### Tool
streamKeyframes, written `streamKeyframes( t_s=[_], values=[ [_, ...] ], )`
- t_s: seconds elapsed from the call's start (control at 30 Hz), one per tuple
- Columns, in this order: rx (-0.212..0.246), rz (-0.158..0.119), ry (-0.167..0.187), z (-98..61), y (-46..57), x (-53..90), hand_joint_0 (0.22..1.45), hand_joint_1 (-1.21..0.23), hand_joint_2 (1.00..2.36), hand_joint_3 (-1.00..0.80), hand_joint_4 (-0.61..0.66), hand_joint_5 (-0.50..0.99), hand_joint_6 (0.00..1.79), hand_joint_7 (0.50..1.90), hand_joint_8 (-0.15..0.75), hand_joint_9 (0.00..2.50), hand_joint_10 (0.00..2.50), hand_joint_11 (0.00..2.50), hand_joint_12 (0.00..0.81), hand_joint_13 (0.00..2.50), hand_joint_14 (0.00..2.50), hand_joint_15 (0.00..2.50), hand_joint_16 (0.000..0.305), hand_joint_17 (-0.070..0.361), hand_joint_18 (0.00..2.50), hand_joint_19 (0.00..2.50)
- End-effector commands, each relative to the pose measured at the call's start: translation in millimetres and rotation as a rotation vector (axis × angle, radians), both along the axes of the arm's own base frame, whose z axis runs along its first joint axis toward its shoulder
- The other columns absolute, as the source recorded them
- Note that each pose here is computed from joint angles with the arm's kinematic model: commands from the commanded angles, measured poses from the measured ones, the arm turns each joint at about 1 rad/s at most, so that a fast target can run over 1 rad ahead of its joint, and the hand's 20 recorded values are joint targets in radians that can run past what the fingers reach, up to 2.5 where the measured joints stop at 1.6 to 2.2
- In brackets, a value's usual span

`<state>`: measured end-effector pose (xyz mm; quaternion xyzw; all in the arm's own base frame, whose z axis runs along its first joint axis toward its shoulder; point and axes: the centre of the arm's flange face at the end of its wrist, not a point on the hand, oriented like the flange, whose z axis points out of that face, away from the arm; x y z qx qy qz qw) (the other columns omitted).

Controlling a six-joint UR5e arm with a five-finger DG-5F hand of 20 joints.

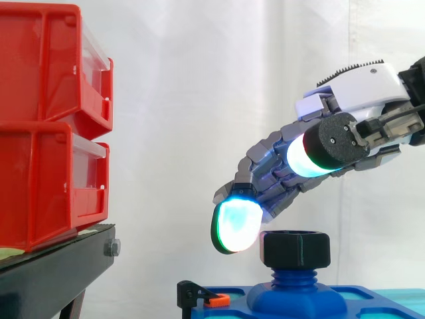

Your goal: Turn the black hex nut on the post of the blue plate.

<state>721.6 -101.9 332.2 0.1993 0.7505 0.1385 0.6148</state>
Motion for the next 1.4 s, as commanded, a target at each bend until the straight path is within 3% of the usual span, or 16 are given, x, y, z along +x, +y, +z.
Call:
streamKeyframes(
  t_s=[0.0,0.4,0.73,1.37],
  values=[
    [0.001,0.002,0.0,0.1,1.3,0.1,0.41,-0.35,1.0,-0.5,0.25,-0.23,0.5,0.78,0.298,0.15,0.0,0.0,0.398,0.14,0.0,0.02,0.057,0.128,0.22,0.31],
    [0.006,0.006,0.01,0.4,-2.2,-2.1,0.42,-0.35,1.0,-0.5,0.25,-0.23,0.5,0.79,0.297,0.16,0.0,0.0,0.396,0.14,0.0,0.02,0.056,0.127,0.22,0.31],
    [0.014,0.017,0.019,-1.3,-16.1,-5.4,0.42,-0.35,1.0,-0.5,0.32,-0.21,0.5,0.87,0.312,0.23,0.0,0.0,0.389,0.19,0.0,0.04,0.055,0.124,0.27,0.32],
    [0.023,0.032,0.019,-1.0,-39.1,-11.0,0.43,-0.32,1.0,-0.5,0.31,-0.21,0.5,0.87,0.309,0.24,0.0,0.0,0.383,0.19,0.0,0.04,0.054,0.121,0.28,0.32]
  ],
)
